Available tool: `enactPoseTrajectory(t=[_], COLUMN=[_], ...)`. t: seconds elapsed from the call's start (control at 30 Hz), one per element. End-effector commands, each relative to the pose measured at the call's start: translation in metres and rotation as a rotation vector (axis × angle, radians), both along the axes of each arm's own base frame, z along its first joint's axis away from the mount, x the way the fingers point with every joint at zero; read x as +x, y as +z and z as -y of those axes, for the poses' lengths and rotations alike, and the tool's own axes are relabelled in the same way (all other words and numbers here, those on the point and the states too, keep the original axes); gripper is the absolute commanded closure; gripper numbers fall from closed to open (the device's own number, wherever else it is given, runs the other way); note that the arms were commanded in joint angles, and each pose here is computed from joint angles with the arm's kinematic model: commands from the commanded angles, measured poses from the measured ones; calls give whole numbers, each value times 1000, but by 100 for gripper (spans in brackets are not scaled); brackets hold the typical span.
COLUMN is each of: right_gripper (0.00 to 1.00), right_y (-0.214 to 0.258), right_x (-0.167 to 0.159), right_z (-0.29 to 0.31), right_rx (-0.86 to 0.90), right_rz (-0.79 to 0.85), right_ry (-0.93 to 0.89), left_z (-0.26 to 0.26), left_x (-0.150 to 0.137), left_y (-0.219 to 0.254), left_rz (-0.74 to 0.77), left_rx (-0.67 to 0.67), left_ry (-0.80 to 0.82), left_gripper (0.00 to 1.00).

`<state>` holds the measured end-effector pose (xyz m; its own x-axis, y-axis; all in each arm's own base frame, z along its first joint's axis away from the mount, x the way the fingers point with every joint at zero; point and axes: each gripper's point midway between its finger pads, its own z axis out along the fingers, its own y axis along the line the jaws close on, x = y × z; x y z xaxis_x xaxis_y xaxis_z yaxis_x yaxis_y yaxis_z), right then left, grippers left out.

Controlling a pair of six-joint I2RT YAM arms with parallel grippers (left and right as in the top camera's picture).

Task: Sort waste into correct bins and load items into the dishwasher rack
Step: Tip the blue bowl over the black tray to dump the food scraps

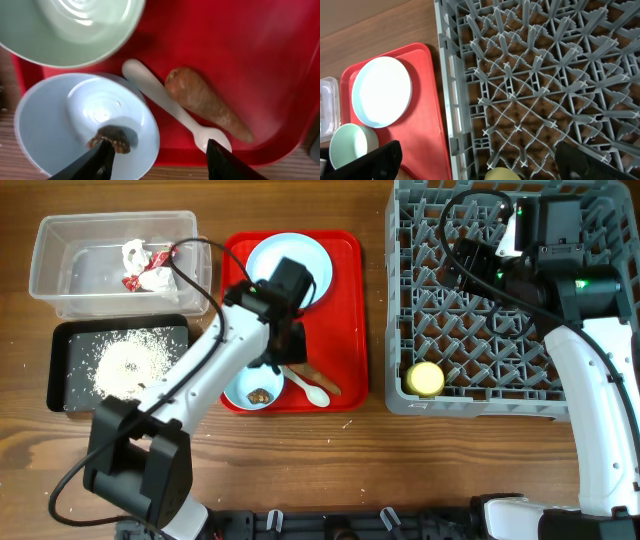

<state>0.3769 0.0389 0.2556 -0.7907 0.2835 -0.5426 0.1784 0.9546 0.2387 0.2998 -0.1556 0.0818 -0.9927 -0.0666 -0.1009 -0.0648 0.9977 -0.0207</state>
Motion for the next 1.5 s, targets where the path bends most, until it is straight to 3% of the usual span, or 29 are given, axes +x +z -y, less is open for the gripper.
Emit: enactPoseTrajectory(t=[0.0, 0.07, 0.33, 0.47, 0.67, 0.87, 1.07, 1.3, 1.47], right_gripper=[0, 0, 0, 0, 0, 0, 0, 0, 0], right_y=[8, 8, 9, 9, 9, 9, 10, 10, 10], right_x=[0, 0, 1, 1, 0, 0, 2, 2, 2], right_z=[4, 4, 4, 4, 4, 4, 3, 3, 3], right_rx=[-23, -23, -39, -39, -39, -40, -38, -38, -38], right_rz=[27, 27, 33, 33, 31, 31, 41, 40, 41], right_ry=[0, 0, 21, 20, 21, 21, 21, 20, 20], left_z=[-1, -4, -7, -7, 6, 16, -33, -117, -159], left_x=[-14, -14, -18, -18, -25, 0, 17, 27, 37], left_y=[-25, -35, -62, -62, -52, 17, 78, 86, 88], left_rz=[-38, -22, -1, -2, -52, 25, 109, 160, 217], left_rx=[7, 17, 4, 2, -70, -243, -436, -537, -697], left_ry=[4, 6, 6, 29, 26, 63, 178, 270, 304], left_gripper=[47, 56, 70, 95, 96, 96, 96, 96, 96])
